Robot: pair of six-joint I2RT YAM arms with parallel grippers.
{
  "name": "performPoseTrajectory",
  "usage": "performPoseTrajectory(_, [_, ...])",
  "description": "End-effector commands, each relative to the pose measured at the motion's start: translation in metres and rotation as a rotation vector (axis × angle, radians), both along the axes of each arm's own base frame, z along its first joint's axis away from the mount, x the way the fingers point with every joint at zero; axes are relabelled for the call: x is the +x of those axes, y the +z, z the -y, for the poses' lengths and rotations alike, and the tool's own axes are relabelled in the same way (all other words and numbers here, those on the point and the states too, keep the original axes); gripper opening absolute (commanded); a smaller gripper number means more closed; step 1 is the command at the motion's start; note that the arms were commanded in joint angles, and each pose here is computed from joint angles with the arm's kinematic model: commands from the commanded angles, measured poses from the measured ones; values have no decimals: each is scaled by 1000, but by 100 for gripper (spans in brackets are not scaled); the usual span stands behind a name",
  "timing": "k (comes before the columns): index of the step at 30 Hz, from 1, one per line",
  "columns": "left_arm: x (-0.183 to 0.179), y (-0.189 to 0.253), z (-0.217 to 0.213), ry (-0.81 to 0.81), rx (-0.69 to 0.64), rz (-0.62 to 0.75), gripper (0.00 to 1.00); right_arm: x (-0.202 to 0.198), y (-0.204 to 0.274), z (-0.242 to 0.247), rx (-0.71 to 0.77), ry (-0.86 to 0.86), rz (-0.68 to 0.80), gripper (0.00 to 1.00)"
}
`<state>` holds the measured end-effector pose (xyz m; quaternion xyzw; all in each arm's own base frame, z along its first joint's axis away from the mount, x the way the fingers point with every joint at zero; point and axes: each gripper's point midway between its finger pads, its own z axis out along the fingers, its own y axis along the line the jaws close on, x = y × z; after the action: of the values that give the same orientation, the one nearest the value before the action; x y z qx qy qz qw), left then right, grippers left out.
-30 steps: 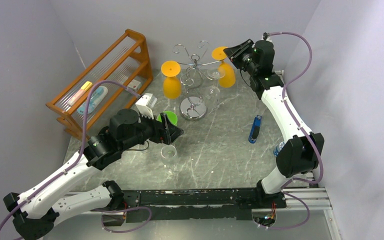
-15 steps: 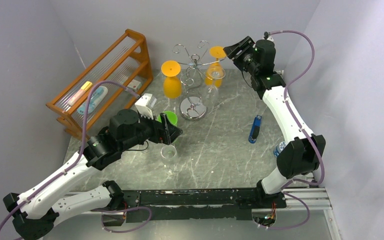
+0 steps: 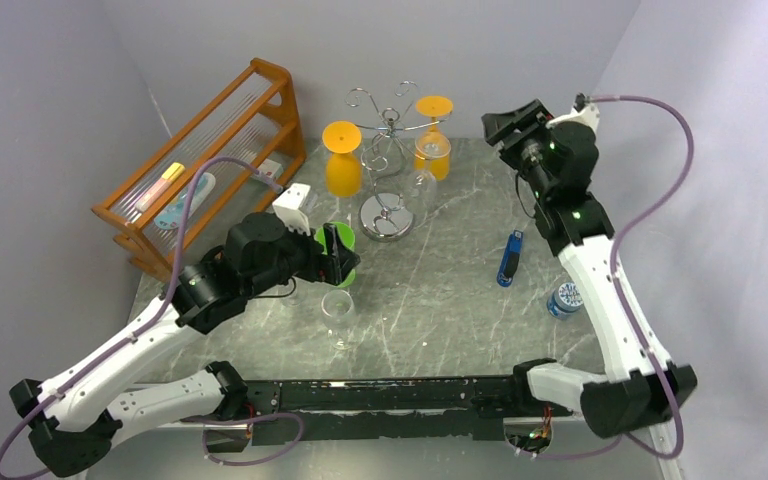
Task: Place the wine glass upside down on the wine glass rack
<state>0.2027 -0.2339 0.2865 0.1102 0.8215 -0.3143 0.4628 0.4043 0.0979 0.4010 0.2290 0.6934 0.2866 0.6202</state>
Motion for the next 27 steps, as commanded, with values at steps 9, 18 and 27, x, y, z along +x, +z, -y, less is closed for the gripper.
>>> performPoseTrajectory(9, [38, -26, 7, 60, 222, -17, 77, -90, -80, 25, -84, -14, -139, 71])
performPoseTrajectory(18, [62, -68, 16, 136, 304, -66, 81, -106, -134, 14, 2, 38, -226, 67])
performPoseTrajectory(27, [72, -105, 22, 138, 356, -74, 59, -112, -171, -2, 43, 117, -307, 62])
